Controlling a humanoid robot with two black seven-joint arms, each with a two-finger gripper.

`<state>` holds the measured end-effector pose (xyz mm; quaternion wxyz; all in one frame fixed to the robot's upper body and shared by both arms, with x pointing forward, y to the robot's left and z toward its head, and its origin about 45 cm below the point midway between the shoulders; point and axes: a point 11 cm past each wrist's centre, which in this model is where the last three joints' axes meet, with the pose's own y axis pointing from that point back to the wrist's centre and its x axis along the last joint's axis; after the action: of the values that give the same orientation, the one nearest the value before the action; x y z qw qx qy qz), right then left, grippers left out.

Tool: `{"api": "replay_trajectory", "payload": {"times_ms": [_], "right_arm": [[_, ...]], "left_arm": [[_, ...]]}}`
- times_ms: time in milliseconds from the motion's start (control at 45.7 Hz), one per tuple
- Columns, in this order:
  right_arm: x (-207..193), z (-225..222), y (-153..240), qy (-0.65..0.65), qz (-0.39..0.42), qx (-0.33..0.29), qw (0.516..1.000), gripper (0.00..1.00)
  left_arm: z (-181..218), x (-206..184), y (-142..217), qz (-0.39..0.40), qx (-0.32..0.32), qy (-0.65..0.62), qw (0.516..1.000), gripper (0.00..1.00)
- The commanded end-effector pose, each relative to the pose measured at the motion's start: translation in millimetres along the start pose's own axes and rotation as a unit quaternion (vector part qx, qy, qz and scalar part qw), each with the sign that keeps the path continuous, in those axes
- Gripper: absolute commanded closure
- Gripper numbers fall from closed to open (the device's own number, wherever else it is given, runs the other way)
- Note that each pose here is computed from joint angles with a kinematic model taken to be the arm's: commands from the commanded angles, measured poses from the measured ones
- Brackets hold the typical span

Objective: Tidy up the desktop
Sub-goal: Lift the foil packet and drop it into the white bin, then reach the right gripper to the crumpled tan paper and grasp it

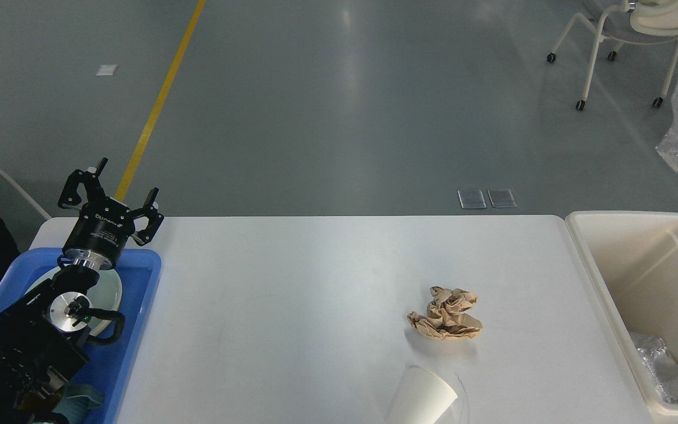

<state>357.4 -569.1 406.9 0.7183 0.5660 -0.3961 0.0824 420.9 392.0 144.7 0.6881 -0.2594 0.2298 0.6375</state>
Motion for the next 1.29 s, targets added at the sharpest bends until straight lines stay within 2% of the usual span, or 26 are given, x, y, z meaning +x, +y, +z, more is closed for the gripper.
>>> {"api": "replay_trajectory", "payload": {"times_ms": [0,88,241,328,460,482,504,526,569,591,701,898,985,1139,1270], "right_arm": [[-48,74,-58,0.018,0.048,-0.105,0.993,1.0],[-85,78,-98,0.057,0.06,-0.12,0.989,1.0],[-161,81,-151,0.005,0.051,-0.137,0.989,1.0],[-195,63,-184,0.012,0.075,-0.133,0.988,1.0],[-236,41,-205,0.011,0.081,-0.107,0.991,1.0],[-236,39,-205,0.01,0.081,-0.105,0.991,0.97],[-237,38,-206,0.011,0.08,-0.105,0.991,0.81],[-238,38,-206,0.011,0.079,-0.104,0.991,0.58],[-238,38,-206,0.007,0.079,-0.104,0.991,0.06],[-238,38,-206,0.006,0.08,-0.104,0.991,0.0],[-237,41,-205,0.004,0.074,-0.105,0.992,0.0],[-209,20,-203,-0.013,0.072,-0.082,0.994,0.0],[-167,1,-190,-0.032,0.067,-0.058,0.996,0.0],[-107,-41,-130,0.004,0.013,-0.004,1.0,0.0],[-87,-120,-43,0.048,-0.076,0.096,0.991,0.0]], "left_arm": [[0,0,0,0.0,0.0,0.0,1.0,0.0],[0,-1,-1,-0.001,0.0,0.0,1.0,0.0],[0,0,0,0.0,0.0,0.0,1.0,0.0],[0,0,0,-0.001,0.0,0.0,1.0,0.0],[0,0,0,-0.001,0.0,0.0,1.0,0.0],[0,0,0,-0.001,0.0,0.0,1.0,0.0],[0,-1,-1,-0.001,0.0,0.0,1.0,0.0],[0,0,0,0.0,0.0,0.0,1.0,0.0],[0,-1,-1,-0.001,0.0,0.0,1.0,0.0],[0,0,0,0.0,0.0,0.0,1.0,0.0],[0,0,0,0.0,0.0,0.0,1.0,0.0],[0,0,0,-0.001,0.0,0.0,1.0,0.0],[0,0,-1,0.0,0.0,0.0,1.0,0.0],[0,0,0,-0.001,0.0,0.0,1.0,0.0],[0,0,0,0.0,-0.001,0.001,1.0,0.0]]}}
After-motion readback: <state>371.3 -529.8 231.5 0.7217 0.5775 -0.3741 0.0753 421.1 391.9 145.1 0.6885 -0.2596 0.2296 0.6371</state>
